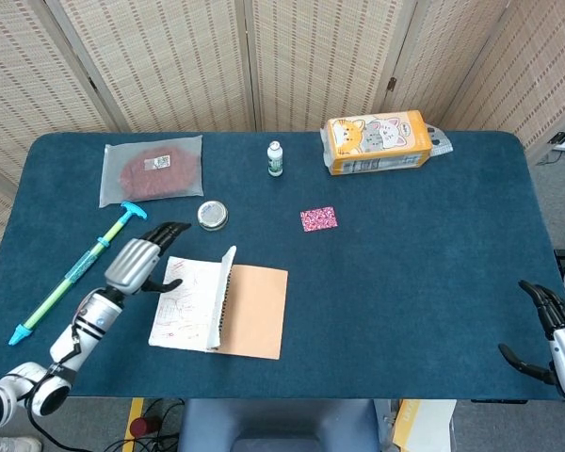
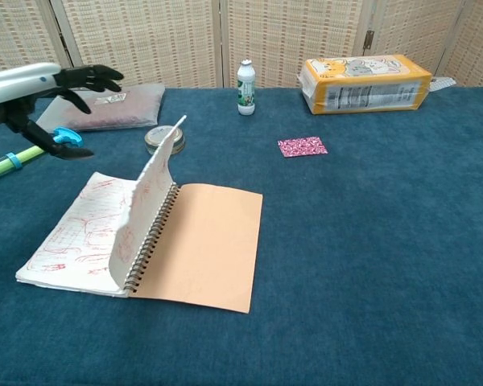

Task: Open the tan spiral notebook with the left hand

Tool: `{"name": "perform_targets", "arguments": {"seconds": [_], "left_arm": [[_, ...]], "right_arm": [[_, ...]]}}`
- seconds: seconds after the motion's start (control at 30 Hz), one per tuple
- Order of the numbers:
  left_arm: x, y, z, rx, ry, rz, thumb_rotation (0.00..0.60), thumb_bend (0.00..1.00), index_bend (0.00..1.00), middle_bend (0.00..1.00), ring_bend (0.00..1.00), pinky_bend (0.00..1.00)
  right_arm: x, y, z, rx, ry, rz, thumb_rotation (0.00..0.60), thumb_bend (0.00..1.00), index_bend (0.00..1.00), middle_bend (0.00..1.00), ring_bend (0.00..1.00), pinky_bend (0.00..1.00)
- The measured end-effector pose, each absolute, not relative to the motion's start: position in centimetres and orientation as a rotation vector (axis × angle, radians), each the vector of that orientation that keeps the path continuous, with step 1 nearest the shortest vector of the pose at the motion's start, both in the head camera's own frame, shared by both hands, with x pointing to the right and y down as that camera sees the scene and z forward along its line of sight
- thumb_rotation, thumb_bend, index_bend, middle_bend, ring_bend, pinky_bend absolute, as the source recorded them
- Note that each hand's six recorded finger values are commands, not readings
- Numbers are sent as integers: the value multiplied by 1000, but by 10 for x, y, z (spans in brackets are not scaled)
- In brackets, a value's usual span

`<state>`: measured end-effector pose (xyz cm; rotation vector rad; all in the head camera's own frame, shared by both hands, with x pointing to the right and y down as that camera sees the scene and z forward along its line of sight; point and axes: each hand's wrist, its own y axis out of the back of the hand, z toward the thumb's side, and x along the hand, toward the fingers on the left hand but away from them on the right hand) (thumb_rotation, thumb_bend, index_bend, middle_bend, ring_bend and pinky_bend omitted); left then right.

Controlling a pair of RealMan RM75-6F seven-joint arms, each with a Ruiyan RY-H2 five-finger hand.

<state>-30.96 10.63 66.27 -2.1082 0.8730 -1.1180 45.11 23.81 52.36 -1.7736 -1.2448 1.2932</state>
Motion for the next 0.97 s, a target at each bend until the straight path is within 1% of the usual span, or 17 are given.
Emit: {"name": "perform_targets", "arguments": {"seconds": [0.23, 0.43, 0.6, 0.97], "left_arm": [[-370, 115, 665, -2003, 975, -1265, 600, 255, 113, 128, 102, 256], [-405, 127, 660, -1865, 965, -1346, 600, 255, 115, 128, 102, 256], [-431, 142, 647, -1744, 968, -1406, 600, 255, 116, 128, 102, 256], [-462, 189, 614, -1624, 1064, -1509, 600, 255, 134, 128, 102, 256]], "right_arm": [[451, 237, 524, -1775, -1234, 1294, 600, 257, 4, 151, 98, 148], [450, 235, 522, -1770, -1225, 1294, 600, 257, 4, 151, 98, 148], [450, 235, 523, -1762, -1212, 1309, 600, 257, 4, 151, 98, 148], [448, 233, 531, -1791, -1181, 1321, 600, 258, 4, 151, 98, 148]]}}
